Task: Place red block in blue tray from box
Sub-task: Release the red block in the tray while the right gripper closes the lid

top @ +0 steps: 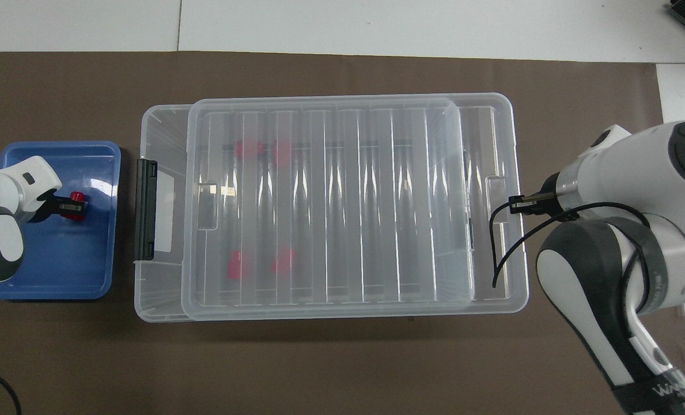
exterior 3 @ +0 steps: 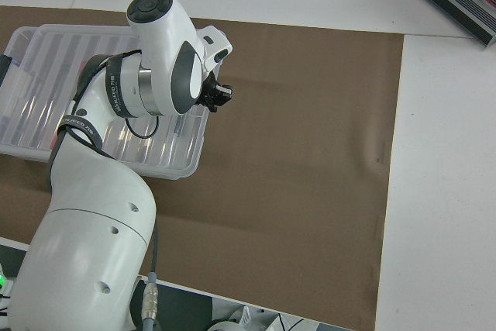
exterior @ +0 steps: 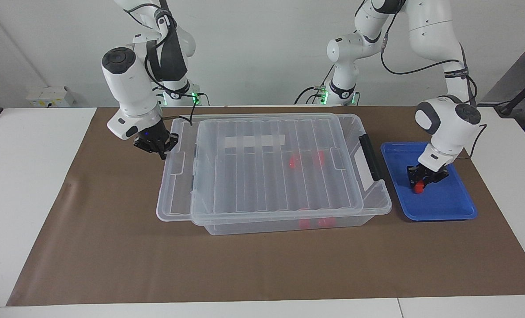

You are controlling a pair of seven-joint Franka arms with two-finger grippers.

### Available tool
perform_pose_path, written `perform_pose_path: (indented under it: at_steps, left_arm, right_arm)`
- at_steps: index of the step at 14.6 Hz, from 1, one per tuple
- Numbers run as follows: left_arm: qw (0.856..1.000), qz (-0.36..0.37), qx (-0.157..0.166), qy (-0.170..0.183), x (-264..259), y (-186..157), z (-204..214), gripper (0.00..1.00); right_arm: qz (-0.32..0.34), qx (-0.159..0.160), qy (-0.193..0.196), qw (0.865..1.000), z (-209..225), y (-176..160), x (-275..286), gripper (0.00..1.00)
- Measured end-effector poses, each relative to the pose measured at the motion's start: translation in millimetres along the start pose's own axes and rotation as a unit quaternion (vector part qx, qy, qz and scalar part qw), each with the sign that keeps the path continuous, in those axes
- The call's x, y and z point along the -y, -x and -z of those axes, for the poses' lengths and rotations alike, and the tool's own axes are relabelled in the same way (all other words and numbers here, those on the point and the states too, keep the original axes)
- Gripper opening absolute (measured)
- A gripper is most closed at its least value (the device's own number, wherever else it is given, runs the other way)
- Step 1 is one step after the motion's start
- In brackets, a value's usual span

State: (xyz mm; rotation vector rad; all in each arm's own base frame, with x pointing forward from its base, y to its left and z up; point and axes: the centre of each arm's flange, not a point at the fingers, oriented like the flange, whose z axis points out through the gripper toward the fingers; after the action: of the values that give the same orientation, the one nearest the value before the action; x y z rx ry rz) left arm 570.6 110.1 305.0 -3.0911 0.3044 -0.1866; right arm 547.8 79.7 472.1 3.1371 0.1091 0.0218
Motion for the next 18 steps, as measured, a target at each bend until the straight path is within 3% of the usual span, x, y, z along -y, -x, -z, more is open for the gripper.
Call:
perform_pose_path:
  at_steps: [7,18]
  left_arm:
    - [1.0,0.003,-0.019,-0.006,-2.3,4.7,-1.2,0.34]
    - [0.999,0.003,-0.031,-0.011,-4.3,8.6,-1.2,0.35]
  right_arm:
    - [0.002,0.002,-0.027,1.0,0.7,2.7,26.1,0.01]
    - [0.022,0.002,-0.038,0.999,2.7,7.3,54.8,0.01]
